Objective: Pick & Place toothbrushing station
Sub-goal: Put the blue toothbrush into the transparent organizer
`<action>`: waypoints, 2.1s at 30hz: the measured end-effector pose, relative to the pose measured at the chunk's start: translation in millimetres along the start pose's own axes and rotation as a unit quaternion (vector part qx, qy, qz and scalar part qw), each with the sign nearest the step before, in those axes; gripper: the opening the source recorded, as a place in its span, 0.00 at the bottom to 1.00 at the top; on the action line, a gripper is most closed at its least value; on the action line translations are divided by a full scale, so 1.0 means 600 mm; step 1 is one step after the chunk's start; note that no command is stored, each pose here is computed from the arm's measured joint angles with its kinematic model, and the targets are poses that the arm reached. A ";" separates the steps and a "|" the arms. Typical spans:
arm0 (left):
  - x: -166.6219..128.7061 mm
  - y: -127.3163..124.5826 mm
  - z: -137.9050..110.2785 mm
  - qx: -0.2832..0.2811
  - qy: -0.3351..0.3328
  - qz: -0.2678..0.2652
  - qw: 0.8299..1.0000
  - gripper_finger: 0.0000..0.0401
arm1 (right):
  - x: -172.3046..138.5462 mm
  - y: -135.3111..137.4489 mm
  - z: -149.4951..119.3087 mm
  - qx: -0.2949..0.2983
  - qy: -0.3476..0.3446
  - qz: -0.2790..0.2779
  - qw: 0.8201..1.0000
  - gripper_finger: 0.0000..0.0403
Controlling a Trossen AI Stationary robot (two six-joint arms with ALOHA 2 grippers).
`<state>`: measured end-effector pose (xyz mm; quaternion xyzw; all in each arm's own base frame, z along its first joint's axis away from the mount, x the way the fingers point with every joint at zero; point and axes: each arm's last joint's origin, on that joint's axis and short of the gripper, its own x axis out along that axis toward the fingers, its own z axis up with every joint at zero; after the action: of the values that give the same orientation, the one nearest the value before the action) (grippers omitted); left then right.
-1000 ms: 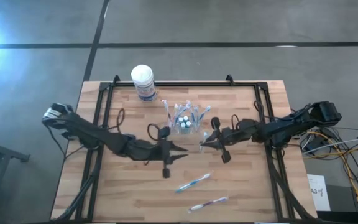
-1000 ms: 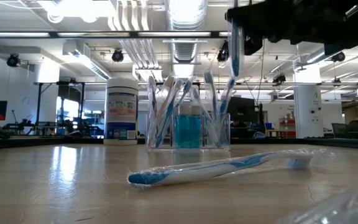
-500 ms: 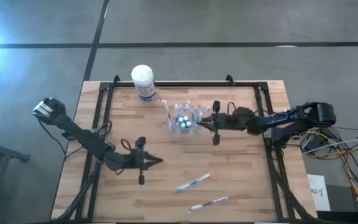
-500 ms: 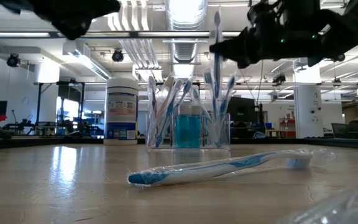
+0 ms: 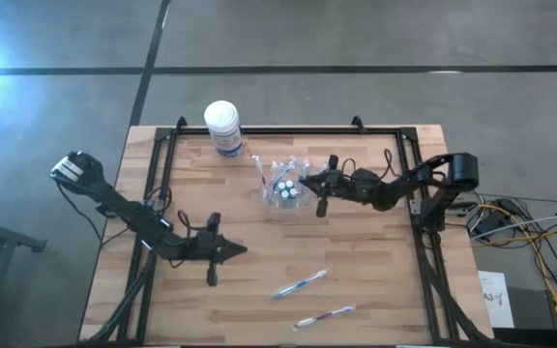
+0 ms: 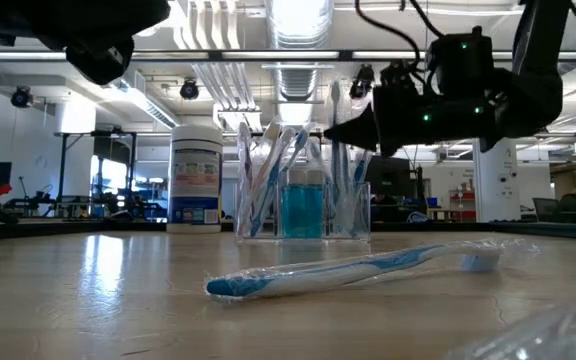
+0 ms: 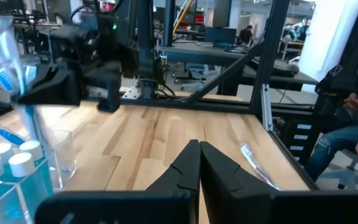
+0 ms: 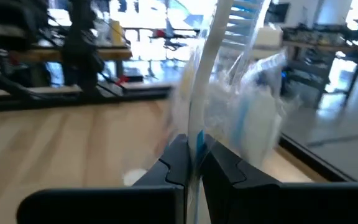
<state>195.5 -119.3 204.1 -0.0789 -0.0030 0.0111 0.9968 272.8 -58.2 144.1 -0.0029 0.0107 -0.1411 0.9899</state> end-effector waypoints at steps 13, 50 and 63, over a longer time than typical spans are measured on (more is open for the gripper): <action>0.001 -0.003 0.003 -0.001 -0.002 -0.004 1.000 0.02 | -0.005 0.006 -0.038 0.007 0.046 -0.028 0.999 0.04; 0.001 -0.002 0.001 -0.021 0.002 -0.003 1.000 0.03 | -0.109 0.011 0.051 0.062 -0.044 0.107 0.991 0.53; 0.006 -0.006 -0.009 -0.060 0.021 -0.010 0.998 0.02 | -0.244 0.001 0.053 0.090 -0.063 0.156 0.982 0.27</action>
<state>199.0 -123.4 199.5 -0.1392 0.0164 -0.0011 0.9901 133.0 -16.7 178.7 0.0788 -0.0643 0.0154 0.9947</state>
